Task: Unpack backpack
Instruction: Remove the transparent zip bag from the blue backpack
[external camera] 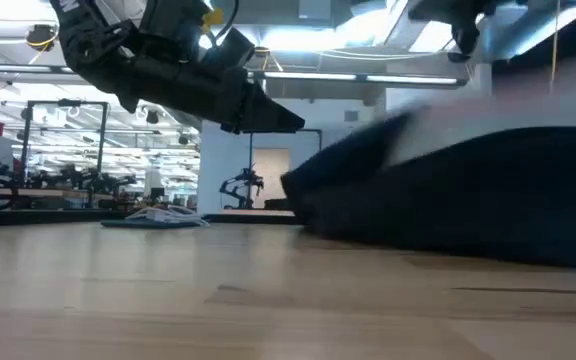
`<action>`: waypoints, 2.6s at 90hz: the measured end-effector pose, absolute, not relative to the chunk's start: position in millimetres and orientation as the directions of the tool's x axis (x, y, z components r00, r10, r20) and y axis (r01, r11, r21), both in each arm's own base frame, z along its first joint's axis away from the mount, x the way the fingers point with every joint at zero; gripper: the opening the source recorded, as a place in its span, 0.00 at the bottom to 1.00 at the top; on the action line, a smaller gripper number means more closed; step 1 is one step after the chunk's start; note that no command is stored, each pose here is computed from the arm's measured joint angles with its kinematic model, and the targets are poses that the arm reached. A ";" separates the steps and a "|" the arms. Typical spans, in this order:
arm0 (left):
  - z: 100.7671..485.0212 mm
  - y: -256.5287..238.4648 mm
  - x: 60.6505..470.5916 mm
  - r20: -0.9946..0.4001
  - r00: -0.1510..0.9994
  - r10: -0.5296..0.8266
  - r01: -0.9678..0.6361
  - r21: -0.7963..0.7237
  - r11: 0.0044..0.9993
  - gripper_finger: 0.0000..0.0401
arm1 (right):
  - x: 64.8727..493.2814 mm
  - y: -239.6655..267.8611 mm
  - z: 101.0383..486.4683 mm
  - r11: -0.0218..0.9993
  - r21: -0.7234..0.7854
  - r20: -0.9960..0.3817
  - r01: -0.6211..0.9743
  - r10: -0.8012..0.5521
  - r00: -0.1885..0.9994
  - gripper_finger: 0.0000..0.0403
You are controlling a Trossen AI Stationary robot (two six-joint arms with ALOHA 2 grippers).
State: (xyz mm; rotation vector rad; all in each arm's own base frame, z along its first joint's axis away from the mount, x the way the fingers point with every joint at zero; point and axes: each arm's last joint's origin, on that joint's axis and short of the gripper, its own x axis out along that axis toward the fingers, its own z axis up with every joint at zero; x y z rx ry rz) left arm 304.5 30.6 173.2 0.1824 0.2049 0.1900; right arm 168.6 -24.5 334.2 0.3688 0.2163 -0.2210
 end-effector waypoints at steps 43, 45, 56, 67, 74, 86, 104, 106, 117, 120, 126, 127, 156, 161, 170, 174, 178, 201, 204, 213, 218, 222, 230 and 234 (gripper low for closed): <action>172.6 32.3 304.2 -0.190 0.959 0.210 -0.176 0.183 0.967 0.68 | 164.3 -23.1 327.9 0.878 0.301 -0.408 0.372 -0.234 0.883 0.00; 172.6 32.3 304.2 -0.190 0.959 0.210 -0.176 0.183 0.967 0.68 | 164.0 -23.1 327.4 0.877 0.302 -0.413 0.374 -0.233 0.880 0.00; 172.6 32.3 304.2 -0.190 0.959 0.210 -0.176 0.183 0.967 0.68 | 163.8 -22.1 318.1 0.858 0.328 -0.502 0.395 -0.196 0.842 0.00; 172.7 32.3 304.2 -0.189 0.959 0.210 -0.176 0.183 0.967 0.68 | 170.2 -19.2 304.2 0.859 0.305 -0.610 0.412 -0.157 0.777 0.00; 172.8 32.3 304.2 -0.188 0.959 0.210 -0.175 0.187 0.967 0.68 | 173.9 -19.5 291.5 0.849 0.232 -0.700 0.474 -0.193 0.687 0.00; 173.4 32.3 304.3 -0.182 0.960 0.210 -0.176 0.186 0.967 0.68 | 176.6 -23.7 265.7 0.803 0.044 -0.850 0.594 -0.282 0.445 0.06; 172.9 31.9 304.3 -0.187 0.960 0.209 -0.171 0.201 0.965 0.68 | 191.7 -24.7 240.8 0.817 -0.069 -0.924 0.573 -0.268 0.272 0.28; 172.9 31.9 304.3 -0.187 0.960 0.209 -0.170 0.203 0.964 0.68 | 192.6 -24.9 239.0 0.817 -0.077 -0.928 0.571 -0.268 0.259 0.32; 173.2 32.0 304.3 -0.184 0.960 0.210 -0.172 0.200 0.965 0.68 | 192.3 -30.4 229.7 0.797 -0.128 -0.952 0.591 -0.266 0.153 0.53; 173.2 32.0 304.3 -0.184 0.960 0.210 -0.172 0.200 0.965 0.68 | 191.8 -33.5 226.9 0.782 -0.132 -0.959 0.609 -0.255 0.120 0.58; 173.2 31.9 304.3 -0.184 0.960 0.209 -0.172 0.200 0.965 0.68 | 191.4 -39.6 219.7 0.765 -0.139 -0.968 0.629 -0.239 0.076 0.67; 173.1 31.9 304.3 -0.184 0.960 0.209 -0.171 0.200 0.965 0.68 | 191.2 -40.8 218.4 0.763 -0.140 -0.969 0.632 -0.236 0.070 0.69; 172.3 31.7 304.2 -0.193 0.959 0.208 -0.170 0.197 0.966 0.68 | 181.9 -79.3 193.7 0.731 0.006 -0.991 0.682 -0.086 0.101 0.84; 172.3 31.6 304.2 -0.193 0.959 0.208 -0.170 0.198 0.965 0.68 | 179.5 -86.6 193.5 0.718 0.006 -0.990 0.696 -0.095 0.107 0.84; 172.3 31.5 304.2 -0.194 0.959 0.208 -0.169 0.198 0.966 0.68 | 174.7 -95.9 190.0 0.711 0.047 -0.989 0.702 -0.066 0.133 0.84; 172.3 31.5 304.2 -0.193 0.959 0.208 -0.169 0.197 0.966 0.68 | 172.6 -99.0 186.5 0.711 0.080 -0.987 0.699 -0.041 0.154 0.84; 172.3 31.5 304.2 -0.194 0.959 0.208 -0.169 0.197 0.966 0.68 | 170.1 -101.4 181.8 0.705 0.113 -0.986 0.700 -0.011 0.169 0.84; 159.7 31.8 307.0 -0.234 0.950 0.207 -0.165 0.186 0.969 0.68 | 161.0 -106.8 154.3 0.670 0.347 -0.932 0.656 0.168 0.321 0.84; 156.9 31.9 307.6 -0.242 0.948 0.207 -0.165 0.183 0.969 0.68 | 161.8 -107.7 153.4 0.663 0.396 -0.911 0.636 0.194 0.365 0.84; 151.0 32.0 309.4 -0.250 0.946 0.206 -0.166 0.173 0.971 0.68 | 163.2 -109.2 152.7 0.645 0.497 -0.856 0.580 0.254 0.450 0.84; 151.4 30.9 310.6 -0.229 0.953 0.197 -0.163 0.160 0.974 0.68 | 161.8 -108.1 150.8 0.634 0.521 -0.843 0.572 0.278 0.461 0.84; 152.7 29.5 311.0 -0.216 0.958 0.186 -0.154 0.157 0.976 0.68 | 161.7 -107.2 149.1 0.624 0.538 -0.834 0.566 0.299 0.464 0.84; 155.6 26.0 312.0 -0.188 0.967 0.173 -0.139 0.177 0.974 0.68 | 163.5 -106.8 146.4 0.602 0.577 -0.811 0.553 0.343 0.473 0.84; 156.5 24.7 312.3 -0.179 0.970 0.168 -0.134 0.187 0.973 0.68 | 165.0 -106.8 143.9 0.578 0.602 -0.796 0.552 0.371 0.479 0.84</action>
